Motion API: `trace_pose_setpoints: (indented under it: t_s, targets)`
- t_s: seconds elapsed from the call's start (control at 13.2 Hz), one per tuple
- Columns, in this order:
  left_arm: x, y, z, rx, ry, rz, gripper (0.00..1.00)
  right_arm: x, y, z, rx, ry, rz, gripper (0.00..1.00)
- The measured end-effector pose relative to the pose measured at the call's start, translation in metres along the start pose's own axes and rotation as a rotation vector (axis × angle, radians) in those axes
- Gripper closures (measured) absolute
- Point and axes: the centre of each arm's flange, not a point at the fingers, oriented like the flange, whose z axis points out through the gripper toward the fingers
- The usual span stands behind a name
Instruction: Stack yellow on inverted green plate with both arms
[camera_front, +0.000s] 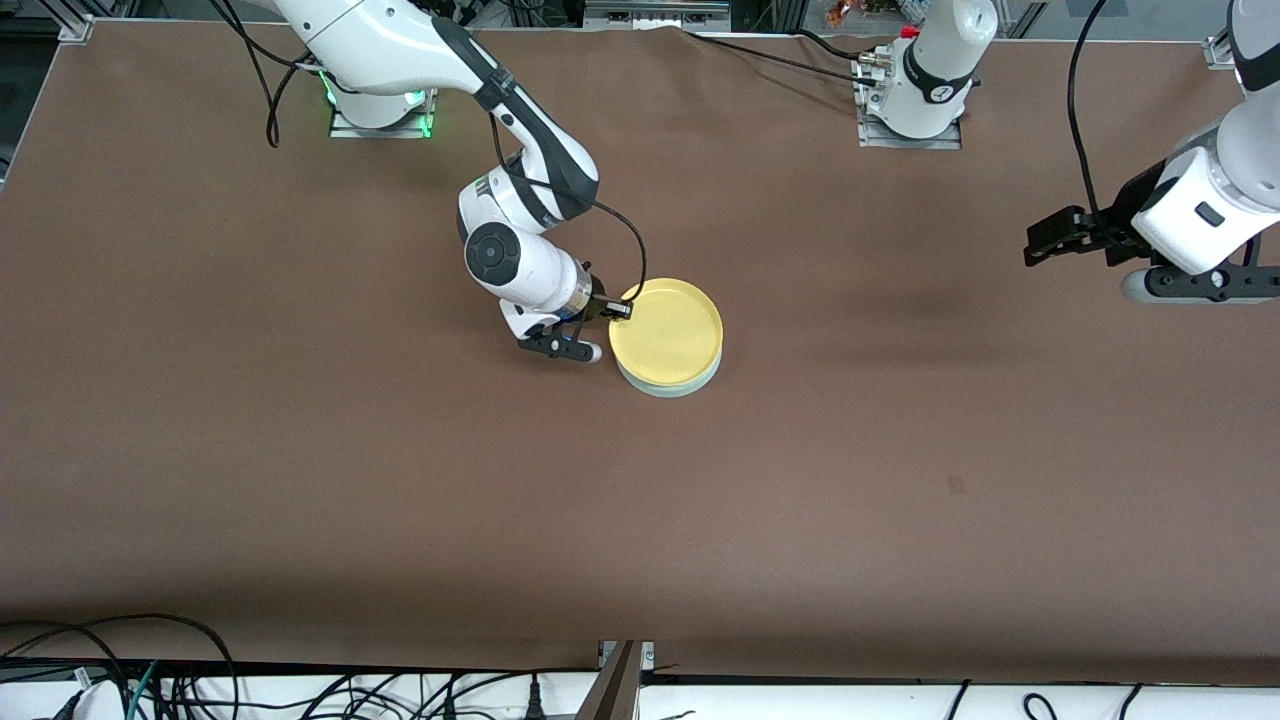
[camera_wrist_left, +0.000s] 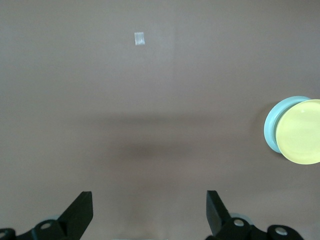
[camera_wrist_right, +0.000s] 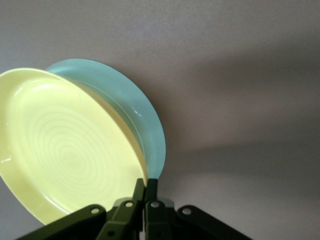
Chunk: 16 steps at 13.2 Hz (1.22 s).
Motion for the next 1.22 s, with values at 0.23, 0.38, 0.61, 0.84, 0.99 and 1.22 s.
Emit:
trace_pose_setpoints:
  t_s: [0.23,0.38,0.61,0.84,0.99,1.22]
  targets:
    - [-0.004,0.001,-0.018,-0.006,0.044,0.004,0.00,0.001,0.000,0.001,-0.001,0.008,-0.005,0.98]
    - [-0.005,-0.006,-0.025,-0.007,0.058,-0.007,0.00,0.001,0.000,0.006,0.006,0.019,-0.007,0.98]
    - [-0.004,-0.022,-0.035,-0.011,0.083,-0.036,0.00,-0.001,-0.001,0.016,0.008,0.024,-0.011,0.98]
    - [-0.004,-0.023,-0.045,-0.013,0.105,-0.037,0.00,0.002,0.001,0.016,0.008,0.028,-0.006,0.84]
    - [-0.001,-0.021,-0.043,-0.011,0.105,-0.034,0.00,0.011,0.003,0.008,0.013,0.050,0.002,0.63]
    - [0.009,-0.016,-0.036,-0.006,0.104,-0.030,0.00,0.047,0.019,-0.048,-0.024,0.091,-0.014,0.30]
